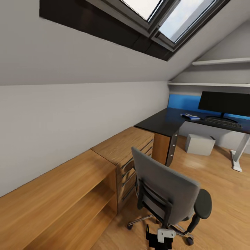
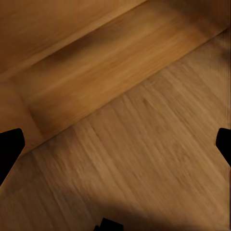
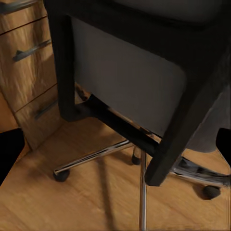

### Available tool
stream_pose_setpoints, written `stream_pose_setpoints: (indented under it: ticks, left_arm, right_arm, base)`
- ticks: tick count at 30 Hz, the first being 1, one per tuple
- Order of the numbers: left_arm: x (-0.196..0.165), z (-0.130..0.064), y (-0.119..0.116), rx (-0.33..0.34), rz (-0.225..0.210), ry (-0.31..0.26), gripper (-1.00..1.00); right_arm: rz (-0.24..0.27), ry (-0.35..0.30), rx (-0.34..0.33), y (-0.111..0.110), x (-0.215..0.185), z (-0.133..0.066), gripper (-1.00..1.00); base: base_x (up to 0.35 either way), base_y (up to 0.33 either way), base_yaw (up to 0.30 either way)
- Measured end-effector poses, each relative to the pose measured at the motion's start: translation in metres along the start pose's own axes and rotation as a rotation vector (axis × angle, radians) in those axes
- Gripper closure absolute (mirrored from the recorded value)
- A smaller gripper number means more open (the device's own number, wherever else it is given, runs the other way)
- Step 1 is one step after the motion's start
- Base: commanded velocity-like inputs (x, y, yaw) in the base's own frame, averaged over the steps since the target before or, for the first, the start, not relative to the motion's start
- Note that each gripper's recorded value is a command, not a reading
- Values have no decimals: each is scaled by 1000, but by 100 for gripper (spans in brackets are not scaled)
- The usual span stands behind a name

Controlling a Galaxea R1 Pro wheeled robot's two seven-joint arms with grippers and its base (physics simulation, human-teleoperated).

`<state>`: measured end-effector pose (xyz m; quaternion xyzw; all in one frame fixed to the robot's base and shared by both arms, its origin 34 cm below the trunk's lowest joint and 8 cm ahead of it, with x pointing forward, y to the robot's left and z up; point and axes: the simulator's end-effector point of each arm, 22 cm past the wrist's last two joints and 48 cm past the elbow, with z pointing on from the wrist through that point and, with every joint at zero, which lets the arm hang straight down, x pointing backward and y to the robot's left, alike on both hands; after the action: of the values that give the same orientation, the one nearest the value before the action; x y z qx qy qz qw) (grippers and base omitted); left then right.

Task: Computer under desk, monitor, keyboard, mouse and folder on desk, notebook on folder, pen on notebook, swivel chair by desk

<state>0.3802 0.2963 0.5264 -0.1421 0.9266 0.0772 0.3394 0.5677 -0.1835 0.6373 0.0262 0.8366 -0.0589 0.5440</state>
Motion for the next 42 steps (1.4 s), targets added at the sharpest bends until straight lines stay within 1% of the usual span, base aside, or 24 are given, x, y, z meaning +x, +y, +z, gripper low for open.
stream_pose_setpoints:
  ticks: [4, 13, 19, 26, 36, 42]
  left_arm:
    - [1, 0, 0, 0, 1, 1, -100]
    - [2, 0, 0, 0, 3, 4, -100]
    - [2, 0, 0, 0, 3, 4, -100]
    - [2, 0, 1, -1, 2, 5, -100]
    - [2, 0, 0, -1, 2, 4, -100]
    - [2, 0, 0, -1, 1, 4, -100]
  right_arm:
    - [0, 2, 0, 0, 1, 0, -100]
    - [0, 4, 0, 0, 2, 0, -100]
    - [-1, 5, 0, 0, 3, 0, -100]
    - [-1, 6, -1, 0, 3, 0, -100]
    - [-1, 6, 0, 0, 3, 0, -100]
    - [-2, 6, 0, 0, 3, 0, -100]
  base:
    - [46, 49, -296]
    - [213, 177, -295]
    - [82, 44, -295]
    - [1, 23, -299]
    - [-74, 199, -300]
    - [-11, 60, -300]
